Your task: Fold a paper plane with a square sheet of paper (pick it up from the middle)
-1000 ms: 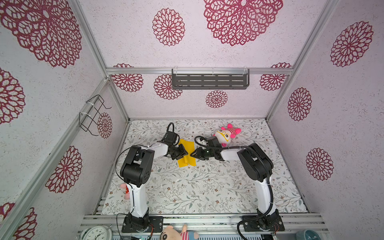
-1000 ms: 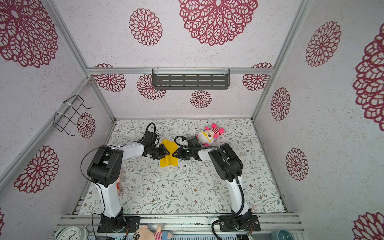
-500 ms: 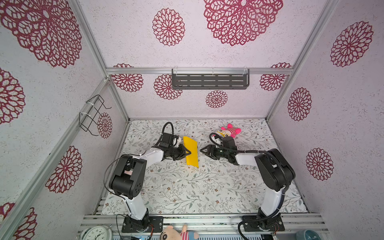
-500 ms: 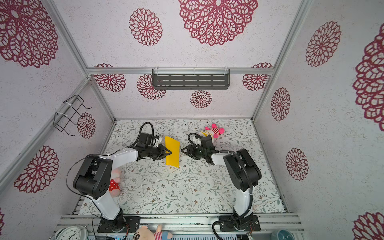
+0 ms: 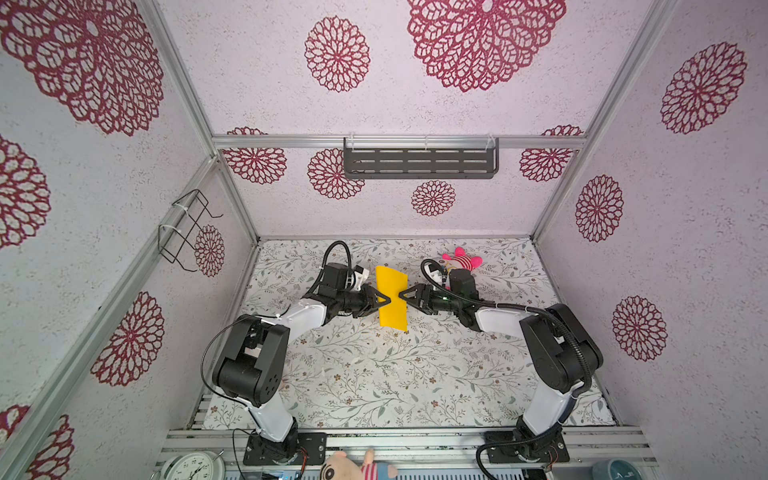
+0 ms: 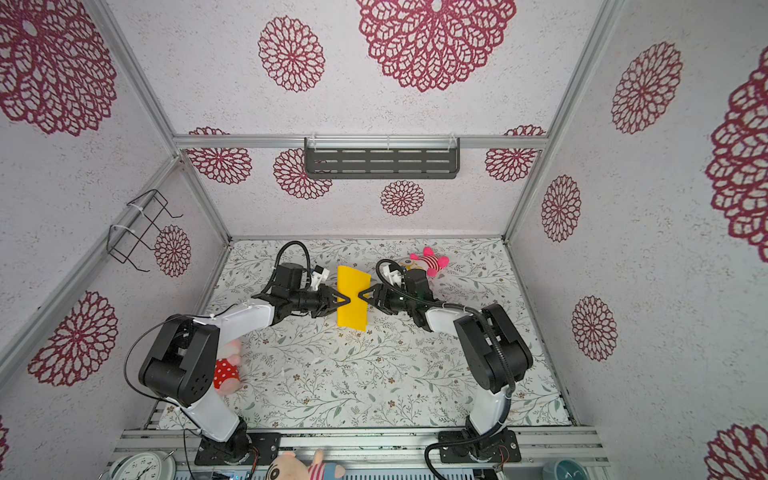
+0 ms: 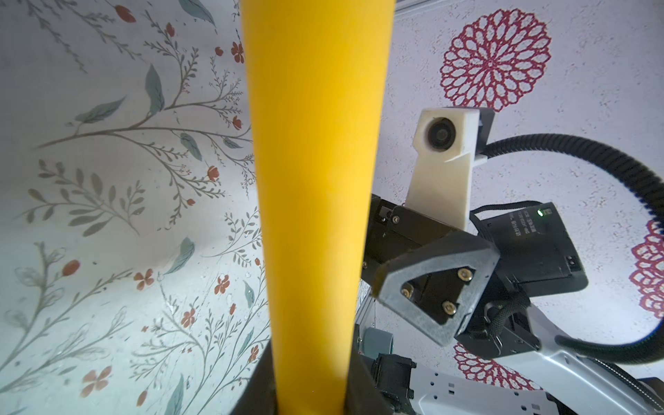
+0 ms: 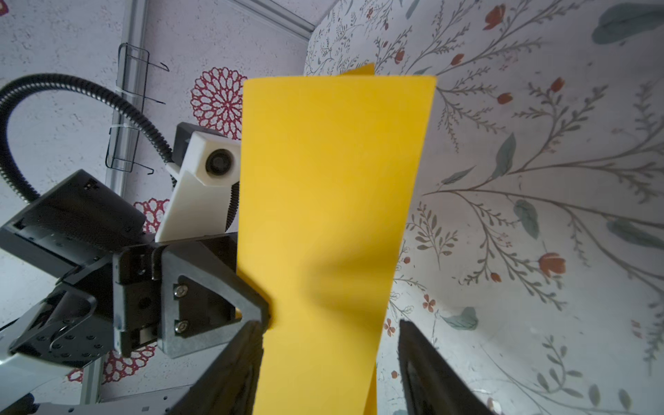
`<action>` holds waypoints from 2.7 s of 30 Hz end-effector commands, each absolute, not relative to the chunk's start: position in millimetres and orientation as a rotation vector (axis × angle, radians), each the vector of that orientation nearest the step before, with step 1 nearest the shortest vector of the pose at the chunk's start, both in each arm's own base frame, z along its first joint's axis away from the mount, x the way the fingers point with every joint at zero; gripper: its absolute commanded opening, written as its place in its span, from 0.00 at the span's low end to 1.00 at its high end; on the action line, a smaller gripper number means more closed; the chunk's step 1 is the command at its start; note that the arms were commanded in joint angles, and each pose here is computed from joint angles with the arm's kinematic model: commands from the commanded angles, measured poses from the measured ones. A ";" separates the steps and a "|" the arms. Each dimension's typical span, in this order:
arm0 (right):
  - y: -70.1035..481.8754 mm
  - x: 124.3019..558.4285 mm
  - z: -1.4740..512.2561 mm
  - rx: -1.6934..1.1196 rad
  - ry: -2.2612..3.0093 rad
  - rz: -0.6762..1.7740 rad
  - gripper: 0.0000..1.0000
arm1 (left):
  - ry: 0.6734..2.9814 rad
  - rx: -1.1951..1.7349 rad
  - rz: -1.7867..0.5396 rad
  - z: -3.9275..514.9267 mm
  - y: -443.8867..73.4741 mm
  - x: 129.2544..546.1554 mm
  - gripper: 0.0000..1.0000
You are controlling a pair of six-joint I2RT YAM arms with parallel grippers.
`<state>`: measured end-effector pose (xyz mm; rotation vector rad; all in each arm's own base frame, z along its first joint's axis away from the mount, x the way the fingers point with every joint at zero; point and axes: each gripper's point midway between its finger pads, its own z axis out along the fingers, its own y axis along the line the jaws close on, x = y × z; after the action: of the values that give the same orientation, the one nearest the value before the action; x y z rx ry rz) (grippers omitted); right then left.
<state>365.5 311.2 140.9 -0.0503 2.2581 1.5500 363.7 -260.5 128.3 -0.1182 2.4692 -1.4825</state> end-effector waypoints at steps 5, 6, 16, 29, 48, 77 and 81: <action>314.8 363.1 158.9 -0.102 2.196 1.600 0.49 | 2.557 -0.145 -1.438 103.8 -259.3 358.8 0.25; 314.8 362.4 158.6 -0.101 2.195 1.604 0.47 | 2.563 -0.151 -1.437 101.4 -258.9 358.7 0.25; 309.7 348.3 129.7 -0.065 2.206 1.626 0.36 | 2.599 -0.146 -1.465 91.7 -264.4 352.3 0.25; 320.5 345.9 129.3 -0.064 2.168 1.684 0.25 | 2.622 -0.156 -1.459 86.3 -266.0 349.2 0.26; 325.9 348.7 120.0 -0.058 2.232 1.623 0.07 | 2.640 -0.172 -1.420 88.7 -260.4 347.2 0.34; 330.7 330.5 160.4 -0.055 2.317 1.575 0.00 | 2.615 -0.278 -1.021 82.8 -204.1 343.2 0.87; 336.6 331.0 160.1 -0.059 2.307 1.606 0.00 | 2.648 -0.314 -0.973 71.3 -199.4 342.2 0.84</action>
<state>331.6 327.7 144.0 -0.0110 2.3501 1.5556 341.2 -209.4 82.5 -0.2741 2.6247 -1.0496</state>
